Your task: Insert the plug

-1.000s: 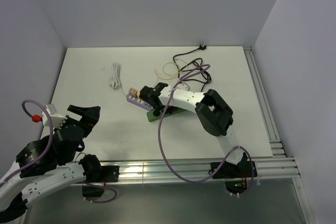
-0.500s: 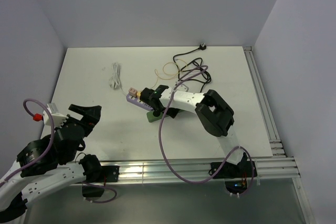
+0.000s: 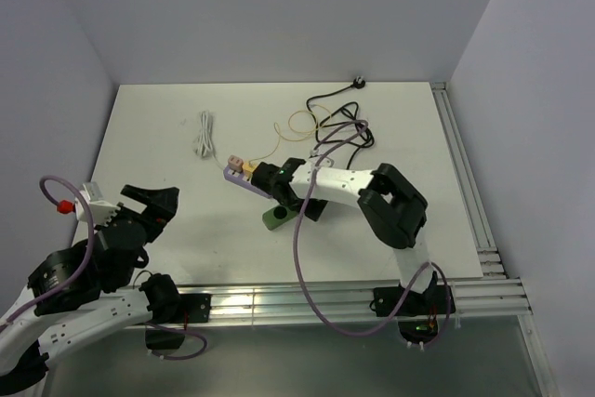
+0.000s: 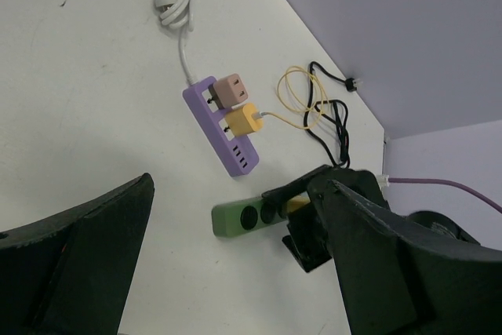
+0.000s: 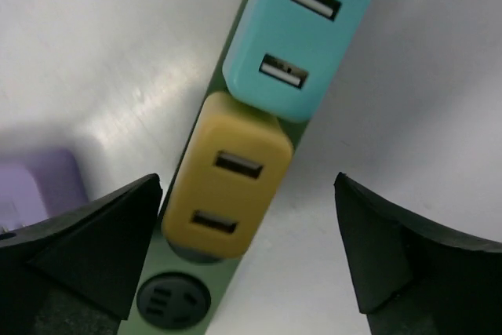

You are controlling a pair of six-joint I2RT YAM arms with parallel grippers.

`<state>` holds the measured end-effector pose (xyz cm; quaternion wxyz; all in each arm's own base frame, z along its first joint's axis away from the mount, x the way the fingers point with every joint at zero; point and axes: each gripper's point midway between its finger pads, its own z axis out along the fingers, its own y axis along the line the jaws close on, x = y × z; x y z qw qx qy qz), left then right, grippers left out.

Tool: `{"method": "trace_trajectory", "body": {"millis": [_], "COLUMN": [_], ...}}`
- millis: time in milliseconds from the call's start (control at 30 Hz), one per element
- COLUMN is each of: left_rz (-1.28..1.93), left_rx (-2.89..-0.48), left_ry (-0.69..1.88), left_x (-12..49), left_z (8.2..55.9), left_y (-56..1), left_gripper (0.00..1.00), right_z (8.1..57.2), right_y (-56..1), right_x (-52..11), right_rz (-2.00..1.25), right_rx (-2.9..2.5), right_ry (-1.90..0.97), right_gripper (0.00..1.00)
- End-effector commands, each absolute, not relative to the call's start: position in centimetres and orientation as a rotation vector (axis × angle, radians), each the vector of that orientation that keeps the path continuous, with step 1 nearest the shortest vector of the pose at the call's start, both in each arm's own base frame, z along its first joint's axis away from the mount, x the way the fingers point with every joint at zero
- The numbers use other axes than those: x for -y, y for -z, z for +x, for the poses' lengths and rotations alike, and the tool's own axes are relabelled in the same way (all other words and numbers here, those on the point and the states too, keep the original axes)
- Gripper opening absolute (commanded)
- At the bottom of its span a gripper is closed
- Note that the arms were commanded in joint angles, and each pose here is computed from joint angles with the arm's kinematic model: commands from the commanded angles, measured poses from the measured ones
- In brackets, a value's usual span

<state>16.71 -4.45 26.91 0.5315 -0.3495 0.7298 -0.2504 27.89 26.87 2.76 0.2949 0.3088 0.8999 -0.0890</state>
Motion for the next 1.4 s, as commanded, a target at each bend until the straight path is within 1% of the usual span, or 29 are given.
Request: {"method": "trace_trajectory", "body": {"millis": [0,167,300,400,533,567,600,667,700,767,867,1067,1167,1367], "left_rz": [-0.816,-0.813,-0.798,-0.788,-0.789,-0.792,-0.794,-0.789,-0.785,-0.780,-0.775,-0.759,-0.754,-0.740], "left_rx": [-1.690,-1.675,-1.681,-1.684,-1.674,-1.672,-1.665,-1.663,-1.663,-1.667,-1.669,-1.661,-1.660,-1.672], "left_ry": [0.647,0.672,0.673,0.666,0.672,0.673,0.682,0.682,0.685,0.684,0.680,0.672,0.673,0.664], "left_x": [4.1,4.2,4.5,4.5,4.1,4.1,4.1,4.1,4.2,4.3,4.2,4.1,4.2,4.6], "left_z": [16.6,16.6,16.7,16.7,16.6,16.6,16.5,16.6,16.6,16.6,16.6,16.6,16.7,16.9], "left_y": [-29.0,-29.1,-29.1,-29.2,-29.5,-29.5,-29.7,-29.7,-29.7,-29.7,-29.7,-30.2,-30.4,-30.3], "left_gripper": [0.94,0.94,0.95,0.95,0.95,0.95,0.94,0.95,0.95,0.95,0.95,0.95,0.95,0.96], "right_z": [25.6,25.6,26.0,26.3,26.8,27.1,27.1,27.7,27.6,27.9,27.7,27.3,27.8,28.8], "right_y": [-6.5,-8.5,-9.1,-9.2,-10.0,-10.4,-10.3,-10.7,-10.7,-10.8,-10.4,-9.0,-8.9,-8.7], "right_x": [-27.3,-27.5,-28.5,-28.0,-26.7,-27.0,-27.0,-27.3,-27.0,-27.1,-26.4,-25.9,-25.6,-25.4], "right_rz": [0.670,0.585,0.509,0.514,0.629,0.651,0.665,0.711,0.716,0.742,0.775,0.825,0.837,0.847], "right_rx": [-2.469,-2.471,-2.476,-2.494,-2.485,-2.483,-2.500,-2.492,-2.500,-2.500,-2.524,-2.548,-2.541,-2.540], "right_ry": [0.118,0.045,-0.007,0.029,0.126,0.107,0.104,0.088,0.109,0.132,0.173,0.126,0.129,0.122], "right_gripper": [1.00,1.00,1.00,0.99,0.91,0.88,0.81,0.77,0.71,0.69,0.68,0.68,0.66,0.65]}}
